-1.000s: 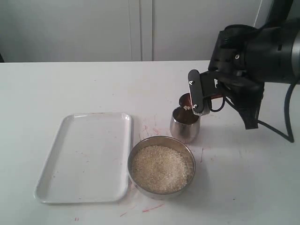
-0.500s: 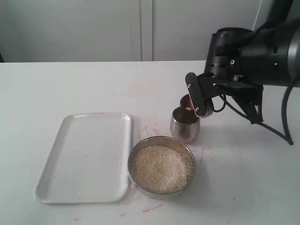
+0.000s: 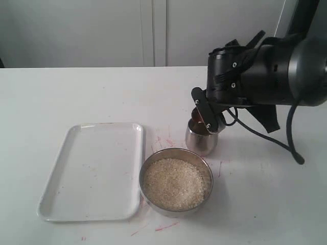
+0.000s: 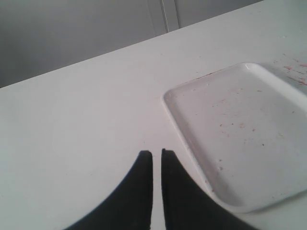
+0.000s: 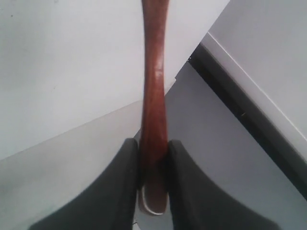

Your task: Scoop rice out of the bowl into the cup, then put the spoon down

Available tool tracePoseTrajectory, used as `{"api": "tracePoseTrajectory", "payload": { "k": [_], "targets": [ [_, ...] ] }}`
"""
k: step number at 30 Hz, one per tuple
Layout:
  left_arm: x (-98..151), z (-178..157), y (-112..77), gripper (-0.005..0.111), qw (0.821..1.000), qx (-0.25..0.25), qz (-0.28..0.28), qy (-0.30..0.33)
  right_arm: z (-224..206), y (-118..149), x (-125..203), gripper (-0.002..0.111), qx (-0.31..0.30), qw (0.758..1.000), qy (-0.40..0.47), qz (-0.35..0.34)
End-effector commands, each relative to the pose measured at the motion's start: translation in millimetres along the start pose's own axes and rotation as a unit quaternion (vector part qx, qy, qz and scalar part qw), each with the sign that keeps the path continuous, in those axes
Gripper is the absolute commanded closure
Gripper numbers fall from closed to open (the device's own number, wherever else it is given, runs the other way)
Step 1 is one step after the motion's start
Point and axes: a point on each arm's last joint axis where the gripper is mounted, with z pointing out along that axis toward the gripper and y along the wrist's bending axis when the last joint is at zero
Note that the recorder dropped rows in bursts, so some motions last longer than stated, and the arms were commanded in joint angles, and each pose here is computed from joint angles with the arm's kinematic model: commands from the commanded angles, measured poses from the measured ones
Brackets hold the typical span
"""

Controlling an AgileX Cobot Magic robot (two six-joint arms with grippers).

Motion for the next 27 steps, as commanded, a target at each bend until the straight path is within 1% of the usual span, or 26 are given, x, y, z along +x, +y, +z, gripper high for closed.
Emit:
{"api": "tracePoseTrajectory", "payload": {
  "k": [1,4,7,13,16,22,27],
  "targets": [
    [-1.5,-0.1,0.3,0.092,1.0,-0.001,-0.002,-0.004,-1.6,-0.5,-7.0,0.108,0.006,1.0,0.016,-0.024],
    [-1.5,-0.1,0.3,0.092,1.0,-0.001,-0.002,-0.004,0.7,0.8,-8.0,0.108,0.002,0.999,0.027,-0.028],
    [-1.5,-0.1,0.3,0.092,1.0,-0.001,-0.002,-0.004,0.4,-4.2,-5.5,0.108,0.03,0.999,0.041,-0.001],
    [-1.5,-0.1,0.3,0.092,1.0,-0.001,-0.002,-0.004,0.5,-3.1,-5.9,0.108,0.024,0.999,0.038,0.003],
    [-1.5,-0.1,0.3,0.092,1.0,-0.001,-0.002,-0.004,0.6,-1.4,-6.4,0.108,0.016,0.999,0.036,0.016],
    [-1.5,-0.1,0.3,0.092,1.0,-0.001,-0.002,-0.004,0.3,2.7,-7.4,0.108,-0.005,0.994,0.028,0.105],
    [-1.5,-0.1,0.3,0.092,1.0,-0.001,-0.002,-0.004,-7.5,4.7,-4.0,0.108,-0.032,0.982,-0.002,0.188]
  ]
}}
